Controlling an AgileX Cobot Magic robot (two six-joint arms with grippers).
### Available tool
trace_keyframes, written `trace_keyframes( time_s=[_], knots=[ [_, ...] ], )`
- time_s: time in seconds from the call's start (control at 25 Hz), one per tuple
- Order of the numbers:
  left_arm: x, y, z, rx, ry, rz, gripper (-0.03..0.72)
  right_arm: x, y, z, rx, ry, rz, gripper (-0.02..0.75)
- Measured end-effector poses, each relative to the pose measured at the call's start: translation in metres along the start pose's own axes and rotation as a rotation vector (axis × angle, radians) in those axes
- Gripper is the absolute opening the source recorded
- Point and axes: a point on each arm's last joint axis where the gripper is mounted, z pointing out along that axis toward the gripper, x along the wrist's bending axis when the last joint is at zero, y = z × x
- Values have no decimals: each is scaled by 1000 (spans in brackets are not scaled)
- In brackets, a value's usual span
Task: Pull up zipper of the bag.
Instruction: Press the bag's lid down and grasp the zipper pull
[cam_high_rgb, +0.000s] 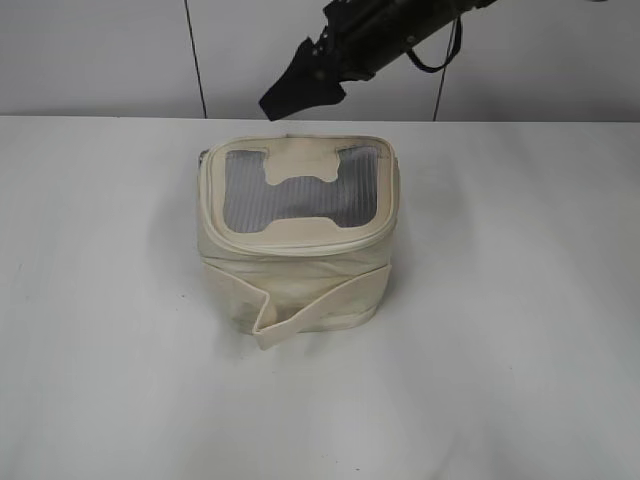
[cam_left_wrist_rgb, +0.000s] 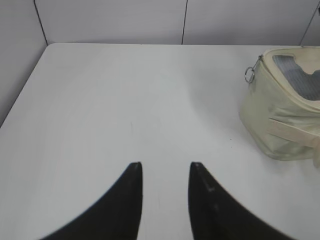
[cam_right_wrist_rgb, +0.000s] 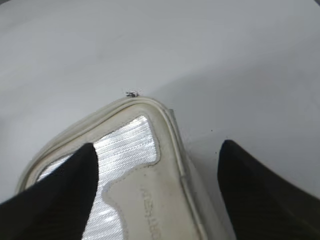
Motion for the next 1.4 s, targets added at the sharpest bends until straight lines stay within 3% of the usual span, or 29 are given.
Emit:
trace_keyframes(
  time_s=[0.16, 0.36, 0.44, 0.52, 0.6, 0.68, 0.84, 0.92, 1.0, 1.08, 1.24, 1.4],
  knots=[
    [0, 0, 0, 0, 0, 0, 248, -12, -4, 33, 44, 68, 28, 570],
    [0, 3, 4, 30, 5, 3, 248, -24, -18, 54, 87, 85, 53, 521],
    [0, 9, 10, 54, 1, 0, 248, -25, -20, 56, 96, 86, 58, 442],
    [-4, 18, 22, 95, -34, -22, 248, -24, -21, 56, 99, 96, 59, 273],
    [-12, 28, 41, 152, -119, -34, 241, -24, -21, 56, 102, 103, 59, 116],
    [-24, 39, 65, 191, -248, -33, 233, -23, -21, 56, 106, 107, 60, 59],
    [-49, 69, 124, 224, -500, -47, 228, -23, -21, 56, 107, 108, 62, 52],
    [-58, 79, 166, 297, -621, -35, 229, -23, -21, 56, 107, 108, 64, 52],
    [-60, 91, 198, 338, -781, -52, 230, -23, -21, 56, 107, 108, 66, 52],
    [-48, 97, 238, 355, -878, -43, 241, -23, -21, 56, 107, 108, 68, 50],
    [-29, 92, 310, 338, -875, 173, 304, -23, -21, 56, 107, 111, 70, 50],
    [-32, 69, 356, 342, -771, 389, 335, -23, -21, 56, 107, 112, 70, 50]
  ],
)
